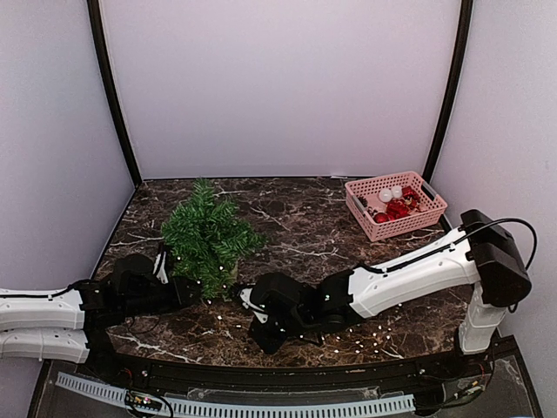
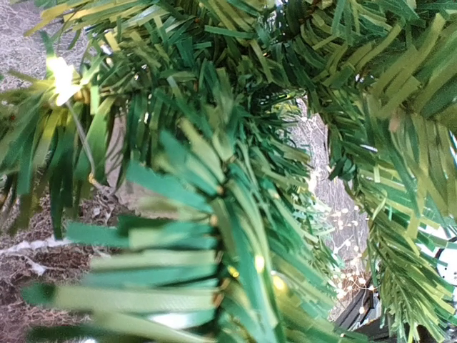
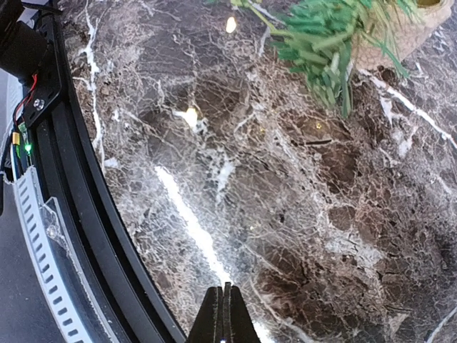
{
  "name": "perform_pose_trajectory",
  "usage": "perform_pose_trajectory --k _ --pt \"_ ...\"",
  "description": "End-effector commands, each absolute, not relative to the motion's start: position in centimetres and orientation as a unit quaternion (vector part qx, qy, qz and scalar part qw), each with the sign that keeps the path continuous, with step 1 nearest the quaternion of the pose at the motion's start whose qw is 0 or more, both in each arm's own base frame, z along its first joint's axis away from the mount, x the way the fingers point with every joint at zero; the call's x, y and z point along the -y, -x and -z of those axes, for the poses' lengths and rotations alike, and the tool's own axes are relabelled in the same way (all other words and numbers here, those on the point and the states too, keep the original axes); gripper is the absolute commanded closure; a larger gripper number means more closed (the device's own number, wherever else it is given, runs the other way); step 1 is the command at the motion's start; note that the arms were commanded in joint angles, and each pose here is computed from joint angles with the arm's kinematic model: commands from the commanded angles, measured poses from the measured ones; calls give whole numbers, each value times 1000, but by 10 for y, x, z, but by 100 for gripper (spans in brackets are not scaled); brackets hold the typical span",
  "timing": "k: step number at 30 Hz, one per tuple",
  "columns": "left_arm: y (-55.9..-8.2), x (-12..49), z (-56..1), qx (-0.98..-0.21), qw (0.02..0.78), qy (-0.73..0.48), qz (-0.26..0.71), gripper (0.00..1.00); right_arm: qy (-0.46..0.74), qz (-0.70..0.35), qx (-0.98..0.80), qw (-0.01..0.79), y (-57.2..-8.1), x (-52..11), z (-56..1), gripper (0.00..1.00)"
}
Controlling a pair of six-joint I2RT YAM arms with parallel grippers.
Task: Decorate the small christmas tree
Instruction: Wrap the side of the string light in the gap of the branches.
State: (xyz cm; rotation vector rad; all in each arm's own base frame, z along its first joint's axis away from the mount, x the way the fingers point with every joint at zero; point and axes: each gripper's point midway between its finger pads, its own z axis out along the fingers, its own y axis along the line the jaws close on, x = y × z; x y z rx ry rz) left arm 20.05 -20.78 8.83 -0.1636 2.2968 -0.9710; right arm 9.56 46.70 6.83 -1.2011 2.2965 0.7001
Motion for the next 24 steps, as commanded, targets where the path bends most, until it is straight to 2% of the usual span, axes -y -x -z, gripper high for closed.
perform_pose_trajectory --k 1,12,17,24 --pt "-207 208 -102 -864 334 60 372 75 418 -266 -825 272 -105 -484 -106 100" --pt "-211 206 -99 -865 337 67 367 76 354 -209 -842 348 -171 -469 -140 100" --pt "-212 204 -98 -865 338 71 364 76 325 -223 -837 380 -194 -468 -161 100" --pt "-213 203 -99 -866 339 71 361 76 374 -292 -800 368 -177 -493 -186 100"
